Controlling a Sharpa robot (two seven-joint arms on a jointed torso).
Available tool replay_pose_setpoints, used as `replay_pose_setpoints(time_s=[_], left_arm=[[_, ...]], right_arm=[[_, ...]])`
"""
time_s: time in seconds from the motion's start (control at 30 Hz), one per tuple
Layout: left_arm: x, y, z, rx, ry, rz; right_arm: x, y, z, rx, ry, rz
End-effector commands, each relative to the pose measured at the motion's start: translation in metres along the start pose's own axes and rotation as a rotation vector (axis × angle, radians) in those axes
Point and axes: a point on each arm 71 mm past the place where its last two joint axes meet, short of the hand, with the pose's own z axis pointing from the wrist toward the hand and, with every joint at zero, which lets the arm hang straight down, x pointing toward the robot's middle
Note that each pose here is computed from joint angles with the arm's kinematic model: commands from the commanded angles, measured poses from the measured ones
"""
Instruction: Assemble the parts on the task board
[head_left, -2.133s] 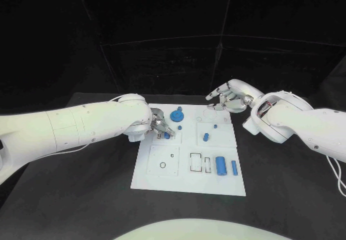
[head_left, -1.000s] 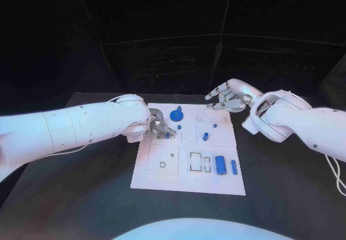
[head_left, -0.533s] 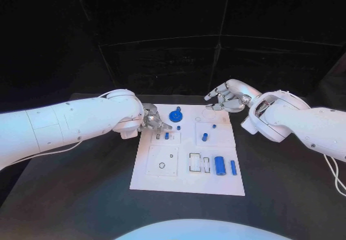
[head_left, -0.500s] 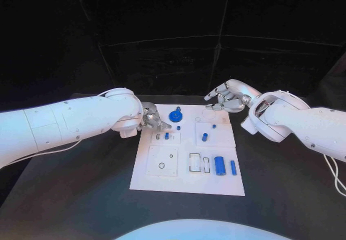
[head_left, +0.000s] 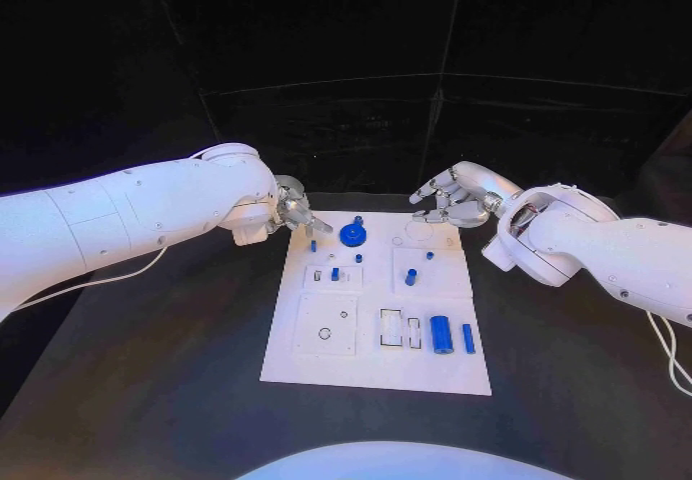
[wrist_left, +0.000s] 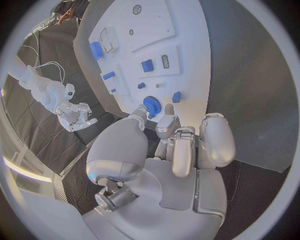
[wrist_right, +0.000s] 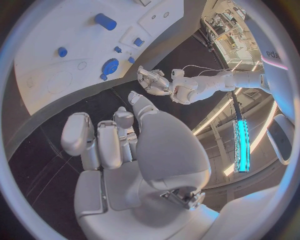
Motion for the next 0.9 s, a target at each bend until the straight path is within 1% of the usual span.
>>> replay_pose_setpoints(time_s=[0.03, 0.23, 0.43, 0.67, 0.9], left_arm=[[-0.0004, -0.0005, 0.0062, -0.003, 0.053, 0.03], [-0.003, -0.0008, 0.0175, -0.024, 0.046, 0.046], [-0.0024, -0.0036, 0.0261, -0.032, 0.041, 0.058], [-0.0045, -0.002, 0.0316, -0.053, 0.029, 0.075], [-0.0055, -0.0003, 0.0344, -0.071, 0.044, 0.088]], right_arm=[[0.0, 0.002, 0.001, -0.009, 0.007, -0.001], [0.0, 0.002, 0.001, -0.01, 0.008, -0.001], [0.001, 0.003, 0.002, -0.012, 0.009, 0.0], [0.001, 0.003, 0.003, -0.012, 0.01, -0.001], [0.002, 0.003, 0.003, -0.014, 0.011, 0.0]])
